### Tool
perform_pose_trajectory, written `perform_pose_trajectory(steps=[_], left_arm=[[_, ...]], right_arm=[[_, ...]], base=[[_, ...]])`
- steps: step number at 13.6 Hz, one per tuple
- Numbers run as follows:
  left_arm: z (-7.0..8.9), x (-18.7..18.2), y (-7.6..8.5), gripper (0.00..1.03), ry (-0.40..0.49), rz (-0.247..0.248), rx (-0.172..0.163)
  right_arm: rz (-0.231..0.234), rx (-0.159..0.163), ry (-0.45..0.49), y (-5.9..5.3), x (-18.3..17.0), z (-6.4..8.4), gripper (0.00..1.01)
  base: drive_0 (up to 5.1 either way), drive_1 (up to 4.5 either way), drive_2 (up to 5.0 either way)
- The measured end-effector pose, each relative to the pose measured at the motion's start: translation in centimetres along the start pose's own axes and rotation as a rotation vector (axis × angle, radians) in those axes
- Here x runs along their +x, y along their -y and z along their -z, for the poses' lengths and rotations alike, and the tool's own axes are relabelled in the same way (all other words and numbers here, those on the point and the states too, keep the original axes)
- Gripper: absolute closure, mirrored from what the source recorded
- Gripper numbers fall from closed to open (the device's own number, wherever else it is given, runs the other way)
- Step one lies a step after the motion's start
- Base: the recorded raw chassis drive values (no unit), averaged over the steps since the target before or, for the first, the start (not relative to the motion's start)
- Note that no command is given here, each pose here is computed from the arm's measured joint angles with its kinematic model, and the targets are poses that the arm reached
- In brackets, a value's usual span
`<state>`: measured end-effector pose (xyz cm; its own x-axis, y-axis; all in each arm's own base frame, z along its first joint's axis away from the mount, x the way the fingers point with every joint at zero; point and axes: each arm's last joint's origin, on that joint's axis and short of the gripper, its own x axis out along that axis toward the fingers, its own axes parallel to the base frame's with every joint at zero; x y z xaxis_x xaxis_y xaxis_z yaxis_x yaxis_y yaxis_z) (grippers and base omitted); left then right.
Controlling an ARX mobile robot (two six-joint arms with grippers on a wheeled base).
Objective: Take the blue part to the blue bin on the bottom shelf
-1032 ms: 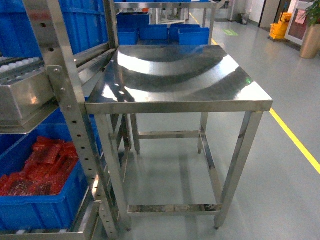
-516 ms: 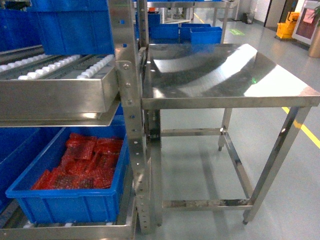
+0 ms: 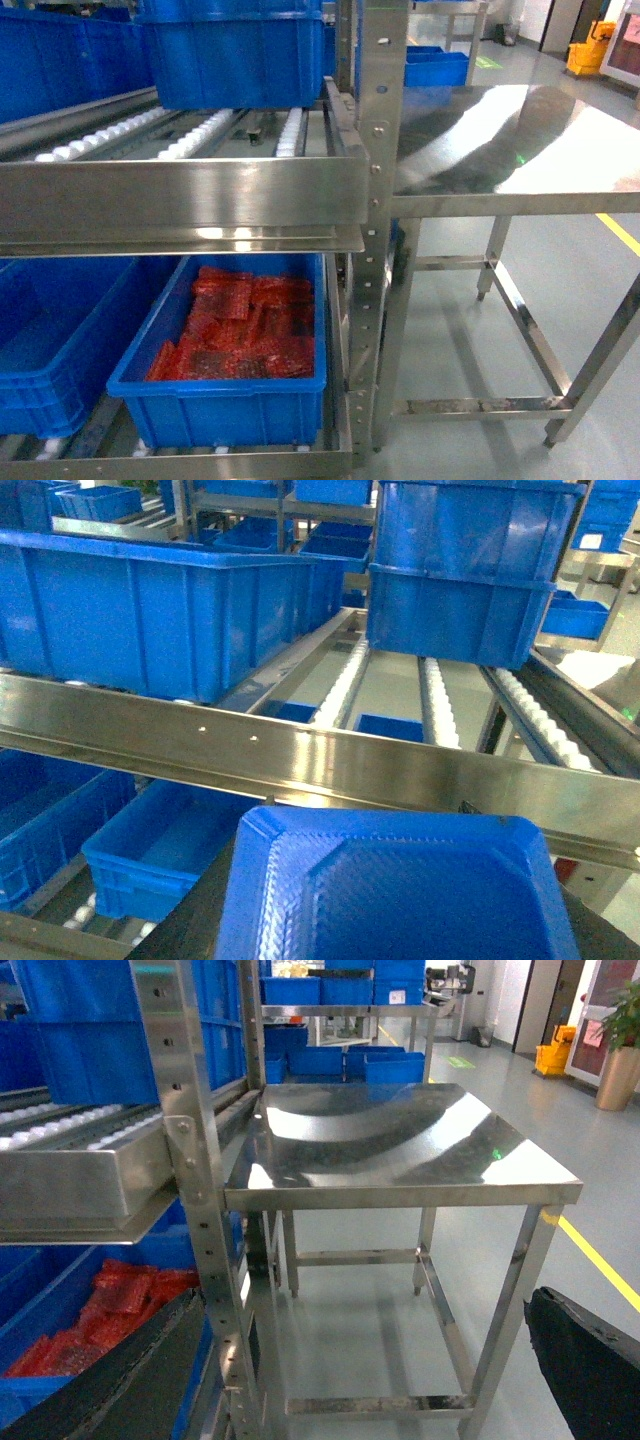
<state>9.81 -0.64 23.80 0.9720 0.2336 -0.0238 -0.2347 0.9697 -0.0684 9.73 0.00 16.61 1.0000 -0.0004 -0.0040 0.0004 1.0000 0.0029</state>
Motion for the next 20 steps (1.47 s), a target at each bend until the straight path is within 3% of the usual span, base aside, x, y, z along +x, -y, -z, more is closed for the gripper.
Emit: perform_pose_trajectory(steps=[18, 20], left_arm=[[0.02, 0.0, -0.02, 0.6, -0.002, -0.01, 0.001], [0.03, 0.0, -0.01, 0.6, -0.003, -0.003, 0.001]], right_arm=[[-0.004, 0.0, 0.008, -0.01, 0.0, -0.07, 0.03], [-0.003, 0.0, 0.008, -0.01, 0.0, -0.08, 0.03]], base=[[-4.9, 3.19, 1.6], [0.0, 0.0, 0.0]])
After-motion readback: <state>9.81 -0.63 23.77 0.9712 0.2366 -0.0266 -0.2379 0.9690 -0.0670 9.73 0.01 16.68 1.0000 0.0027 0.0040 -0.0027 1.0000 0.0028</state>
